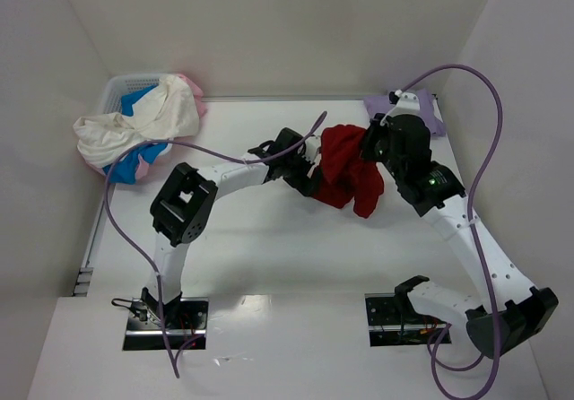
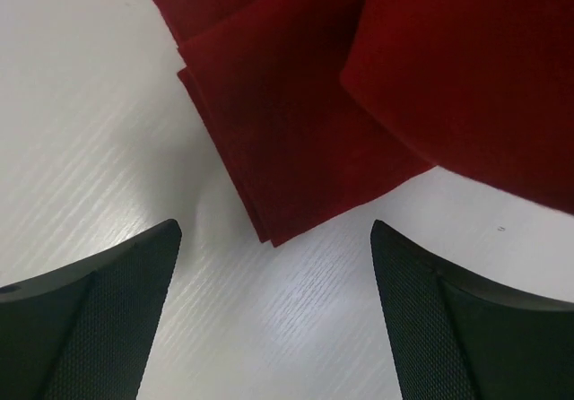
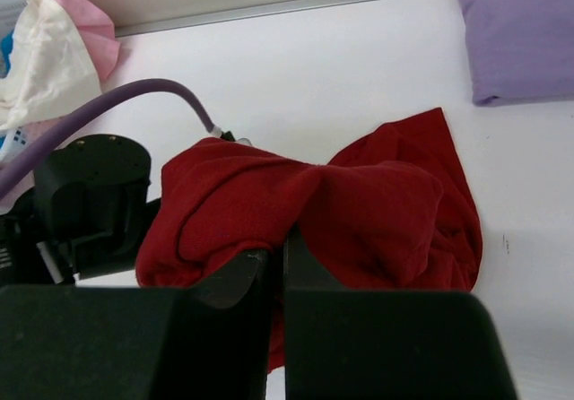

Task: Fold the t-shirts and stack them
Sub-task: Flatten out the tshirt

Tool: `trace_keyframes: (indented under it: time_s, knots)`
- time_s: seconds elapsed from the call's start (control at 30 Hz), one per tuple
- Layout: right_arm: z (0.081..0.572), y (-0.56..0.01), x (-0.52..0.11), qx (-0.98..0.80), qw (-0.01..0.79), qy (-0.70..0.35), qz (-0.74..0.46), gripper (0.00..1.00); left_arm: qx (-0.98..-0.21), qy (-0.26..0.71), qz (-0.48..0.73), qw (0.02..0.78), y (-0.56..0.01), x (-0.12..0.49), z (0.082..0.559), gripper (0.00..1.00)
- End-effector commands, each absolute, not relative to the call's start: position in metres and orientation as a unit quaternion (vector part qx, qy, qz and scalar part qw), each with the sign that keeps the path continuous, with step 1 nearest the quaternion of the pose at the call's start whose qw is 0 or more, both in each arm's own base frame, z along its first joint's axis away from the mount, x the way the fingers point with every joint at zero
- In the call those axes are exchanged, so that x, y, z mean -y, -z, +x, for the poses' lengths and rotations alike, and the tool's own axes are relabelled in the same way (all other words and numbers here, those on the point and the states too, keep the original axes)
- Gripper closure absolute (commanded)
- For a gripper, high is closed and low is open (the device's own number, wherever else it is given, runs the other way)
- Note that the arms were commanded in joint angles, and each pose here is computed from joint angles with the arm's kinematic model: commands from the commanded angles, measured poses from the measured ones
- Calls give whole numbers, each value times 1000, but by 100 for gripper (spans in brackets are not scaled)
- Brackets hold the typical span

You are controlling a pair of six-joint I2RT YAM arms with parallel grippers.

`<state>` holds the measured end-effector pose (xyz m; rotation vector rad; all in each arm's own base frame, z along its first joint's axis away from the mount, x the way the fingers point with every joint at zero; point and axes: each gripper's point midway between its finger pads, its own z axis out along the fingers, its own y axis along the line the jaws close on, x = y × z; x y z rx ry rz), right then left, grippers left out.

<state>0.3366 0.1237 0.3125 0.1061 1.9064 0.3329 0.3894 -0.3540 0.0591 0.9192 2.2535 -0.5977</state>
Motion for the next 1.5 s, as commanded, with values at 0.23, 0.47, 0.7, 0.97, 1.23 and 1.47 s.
trace_keyframes:
  time_s: [0.23, 0.47, 0.7, 0.97, 1.23, 1.47]
  knots:
    - [320, -325, -121, -793, 580, -176, 66, 95, -819, 298, 359, 334, -72, 392, 402, 17]
    - [315, -324, -118, -792, 579, -178, 76, 95, -822, 306, 358, 322, -61, 397, 402, 40]
    - [315, -324, -118, -792, 579, -178, 76, 94, -839, 270, 349, 317, -50, 385, 407, 28]
    - [315, -324, -120, -792, 578, -181, 73, 91, -844, 271, 346, 307, -40, 387, 407, 22]
    - [313, -325, -117, -792, 579, -178, 76, 91, -847, 283, 347, 287, -29, 389, 400, 46]
    - [314, -328, -106, -786, 590, -159, 93, 91, -848, 282, 320, 315, -62, 383, 409, 90]
